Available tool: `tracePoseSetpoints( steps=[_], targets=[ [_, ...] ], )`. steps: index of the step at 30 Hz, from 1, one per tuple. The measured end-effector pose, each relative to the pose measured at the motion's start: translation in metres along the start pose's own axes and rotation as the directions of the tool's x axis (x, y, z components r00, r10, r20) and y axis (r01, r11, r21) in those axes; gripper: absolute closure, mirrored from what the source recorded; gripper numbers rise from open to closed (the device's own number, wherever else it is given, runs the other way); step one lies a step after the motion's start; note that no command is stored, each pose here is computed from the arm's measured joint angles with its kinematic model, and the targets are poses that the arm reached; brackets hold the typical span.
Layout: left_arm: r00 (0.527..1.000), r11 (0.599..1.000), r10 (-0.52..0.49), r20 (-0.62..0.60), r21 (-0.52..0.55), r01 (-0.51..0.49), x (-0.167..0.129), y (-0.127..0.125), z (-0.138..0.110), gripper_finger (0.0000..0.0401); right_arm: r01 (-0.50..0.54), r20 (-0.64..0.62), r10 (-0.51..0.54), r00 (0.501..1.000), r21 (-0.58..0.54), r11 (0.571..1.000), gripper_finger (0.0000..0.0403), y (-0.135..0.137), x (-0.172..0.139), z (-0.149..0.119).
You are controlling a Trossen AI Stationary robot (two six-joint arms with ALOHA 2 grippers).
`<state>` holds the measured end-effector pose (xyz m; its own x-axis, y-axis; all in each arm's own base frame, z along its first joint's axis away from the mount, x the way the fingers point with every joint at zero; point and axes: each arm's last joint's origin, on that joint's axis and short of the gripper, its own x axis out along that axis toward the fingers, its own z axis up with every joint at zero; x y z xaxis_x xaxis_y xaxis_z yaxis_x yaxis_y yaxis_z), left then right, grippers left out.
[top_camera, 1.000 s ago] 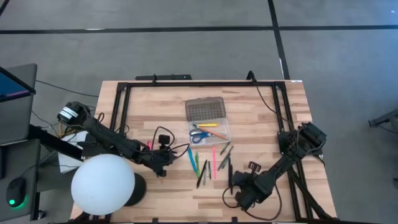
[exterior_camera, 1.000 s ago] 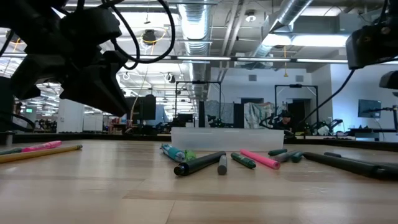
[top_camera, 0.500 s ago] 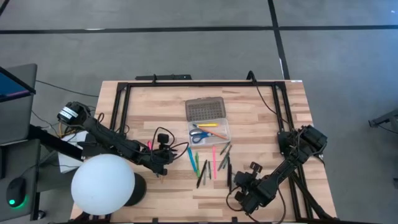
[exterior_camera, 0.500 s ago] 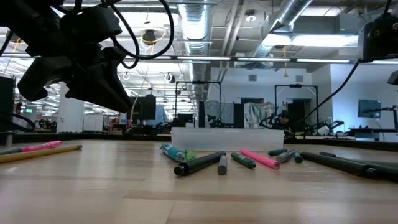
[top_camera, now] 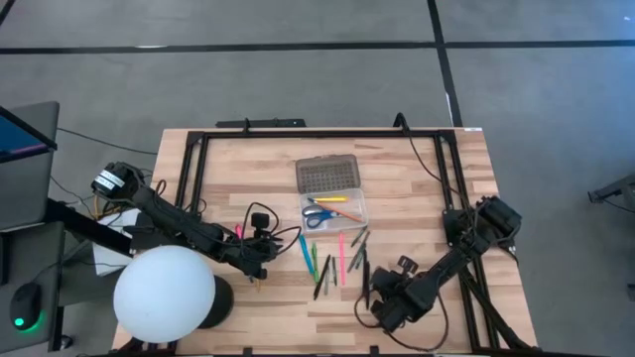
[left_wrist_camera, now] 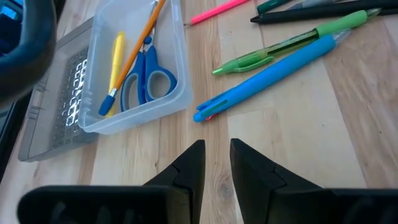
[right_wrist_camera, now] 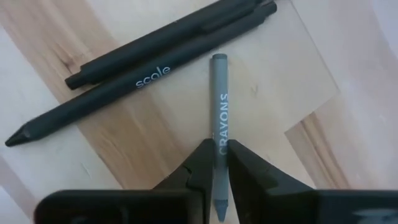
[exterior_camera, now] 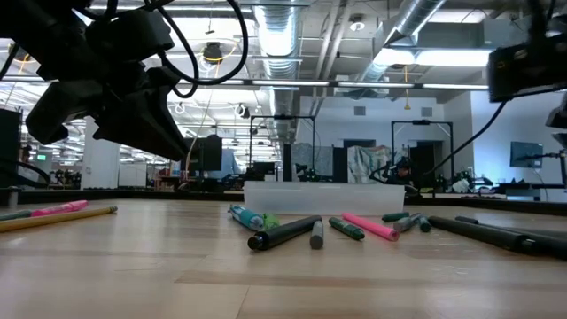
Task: Pick & place school supplies into a supply box
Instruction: Put the gray crayon into the supply box
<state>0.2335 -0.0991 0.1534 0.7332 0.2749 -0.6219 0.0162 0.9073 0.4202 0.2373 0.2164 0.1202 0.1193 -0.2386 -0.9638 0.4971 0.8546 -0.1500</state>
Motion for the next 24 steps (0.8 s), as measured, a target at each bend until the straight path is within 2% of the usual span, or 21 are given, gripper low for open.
tracePoseSetpoints(
  steps=[12,24],
  targets=[
    [1.000,1.000,-0.020,-0.003,-0.007,0.020,0.000,-0.001,0.000,0.0330,-0.052,-0.150,0.057,0.987,0.033,0.998,0.0317,-0.008,0.006,0.025],
    [0.999,0.999,-0.042,-0.006,-0.033,0.042,0.000,-0.001,-0.001,0.0330,-0.079,-0.185,0.073,0.980,-0.025,0.997,0.0318,-0.011,0.008,0.033]
  ],
)
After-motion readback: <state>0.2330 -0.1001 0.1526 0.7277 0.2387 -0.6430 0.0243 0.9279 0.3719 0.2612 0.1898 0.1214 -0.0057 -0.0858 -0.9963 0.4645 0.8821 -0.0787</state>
